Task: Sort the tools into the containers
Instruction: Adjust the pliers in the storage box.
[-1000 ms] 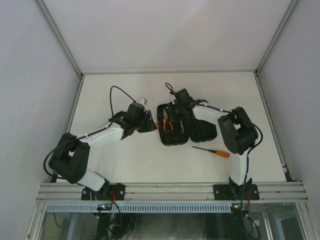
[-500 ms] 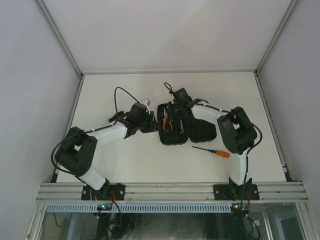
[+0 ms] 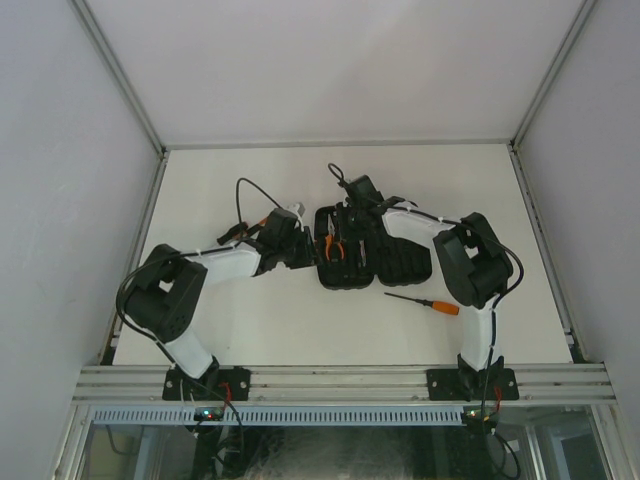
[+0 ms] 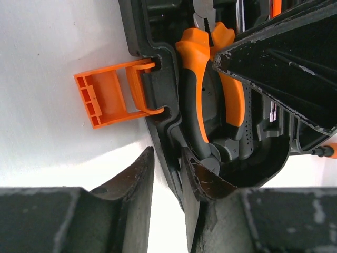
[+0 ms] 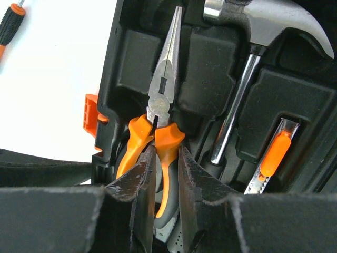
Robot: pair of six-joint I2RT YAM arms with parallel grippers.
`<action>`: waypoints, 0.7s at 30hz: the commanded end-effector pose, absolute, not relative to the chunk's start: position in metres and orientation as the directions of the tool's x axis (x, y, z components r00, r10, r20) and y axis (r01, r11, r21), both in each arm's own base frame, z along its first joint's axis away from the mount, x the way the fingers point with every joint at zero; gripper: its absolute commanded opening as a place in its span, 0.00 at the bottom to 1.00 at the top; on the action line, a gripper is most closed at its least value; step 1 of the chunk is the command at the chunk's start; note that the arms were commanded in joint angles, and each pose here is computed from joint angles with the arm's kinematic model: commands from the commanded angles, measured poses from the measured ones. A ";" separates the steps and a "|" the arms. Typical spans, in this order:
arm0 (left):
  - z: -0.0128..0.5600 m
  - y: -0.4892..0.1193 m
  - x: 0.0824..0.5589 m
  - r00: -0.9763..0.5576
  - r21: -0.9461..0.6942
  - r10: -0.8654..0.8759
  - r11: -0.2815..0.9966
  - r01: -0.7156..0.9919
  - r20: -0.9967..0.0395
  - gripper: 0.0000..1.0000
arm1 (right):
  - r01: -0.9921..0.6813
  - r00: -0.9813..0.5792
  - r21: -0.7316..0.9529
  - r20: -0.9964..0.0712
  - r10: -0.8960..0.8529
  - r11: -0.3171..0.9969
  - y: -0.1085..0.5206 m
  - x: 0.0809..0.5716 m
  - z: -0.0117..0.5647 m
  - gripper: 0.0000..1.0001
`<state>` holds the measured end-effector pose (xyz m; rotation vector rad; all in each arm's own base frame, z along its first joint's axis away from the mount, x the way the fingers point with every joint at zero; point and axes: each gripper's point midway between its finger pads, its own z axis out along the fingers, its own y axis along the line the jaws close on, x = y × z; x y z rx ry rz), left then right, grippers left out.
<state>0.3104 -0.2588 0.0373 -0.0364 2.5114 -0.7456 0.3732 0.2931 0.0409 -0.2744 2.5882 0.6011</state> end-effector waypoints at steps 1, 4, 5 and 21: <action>0.041 -0.264 0.318 -0.859 -0.540 -0.184 0.833 0.122 -0.477 0.30 | -0.270 -0.857 0.376 -0.514 -0.043 0.887 0.300 0.387 0.055 0.09; 0.039 -0.266 0.318 -0.866 -0.554 -0.202 0.826 0.100 -0.457 0.28 | -0.269 -0.856 0.374 -0.514 -0.043 0.887 0.300 0.388 0.055 0.09; 0.039 -0.267 0.317 -0.867 -0.557 -0.201 0.824 0.101 -0.456 0.26 | -0.269 -0.856 0.374 -0.516 -0.042 0.888 0.300 0.389 0.056 0.09; 0.031 -0.279 0.281 -0.898 -0.576 -0.161 0.809 0.118 -0.410 0.14 | -0.287 -0.842 0.367 -0.538 -0.050 0.885 0.301 0.391 0.065 0.09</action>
